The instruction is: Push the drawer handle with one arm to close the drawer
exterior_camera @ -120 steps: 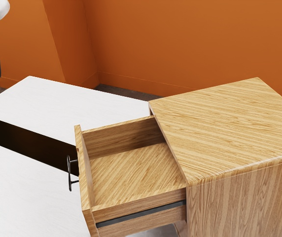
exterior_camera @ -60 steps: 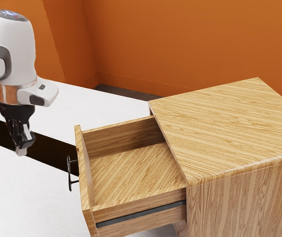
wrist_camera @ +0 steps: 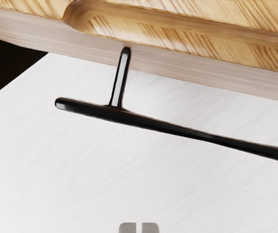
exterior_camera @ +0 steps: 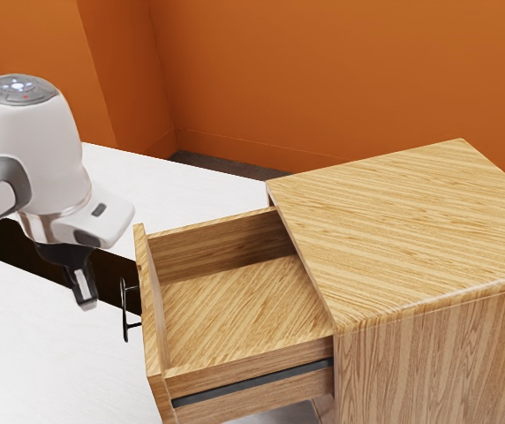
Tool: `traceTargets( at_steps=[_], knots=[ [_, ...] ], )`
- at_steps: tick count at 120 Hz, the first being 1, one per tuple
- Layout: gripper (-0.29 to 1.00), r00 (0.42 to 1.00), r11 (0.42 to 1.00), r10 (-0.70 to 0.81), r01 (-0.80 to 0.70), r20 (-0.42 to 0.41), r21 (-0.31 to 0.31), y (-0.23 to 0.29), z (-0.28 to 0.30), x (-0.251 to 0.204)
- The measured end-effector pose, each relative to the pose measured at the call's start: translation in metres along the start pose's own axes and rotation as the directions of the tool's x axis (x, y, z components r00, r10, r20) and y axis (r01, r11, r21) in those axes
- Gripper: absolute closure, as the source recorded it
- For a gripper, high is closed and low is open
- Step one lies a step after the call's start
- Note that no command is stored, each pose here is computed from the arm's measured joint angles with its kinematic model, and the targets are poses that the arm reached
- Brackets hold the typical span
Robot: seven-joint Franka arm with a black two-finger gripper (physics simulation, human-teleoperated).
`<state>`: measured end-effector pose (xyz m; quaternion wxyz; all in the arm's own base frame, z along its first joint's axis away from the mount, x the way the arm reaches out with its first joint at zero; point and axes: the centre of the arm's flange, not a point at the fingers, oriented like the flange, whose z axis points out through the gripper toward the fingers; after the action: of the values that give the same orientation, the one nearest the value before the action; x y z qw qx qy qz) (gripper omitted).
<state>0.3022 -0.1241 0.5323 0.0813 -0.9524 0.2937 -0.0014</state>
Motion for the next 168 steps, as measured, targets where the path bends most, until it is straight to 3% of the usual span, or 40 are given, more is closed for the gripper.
traceTargets(
  at_steps=[168],
  knots=[
    [0.79,0.967,0.995,0.085,-0.069,-0.242,0.073,0.036,0.011,0.087]
  ],
)
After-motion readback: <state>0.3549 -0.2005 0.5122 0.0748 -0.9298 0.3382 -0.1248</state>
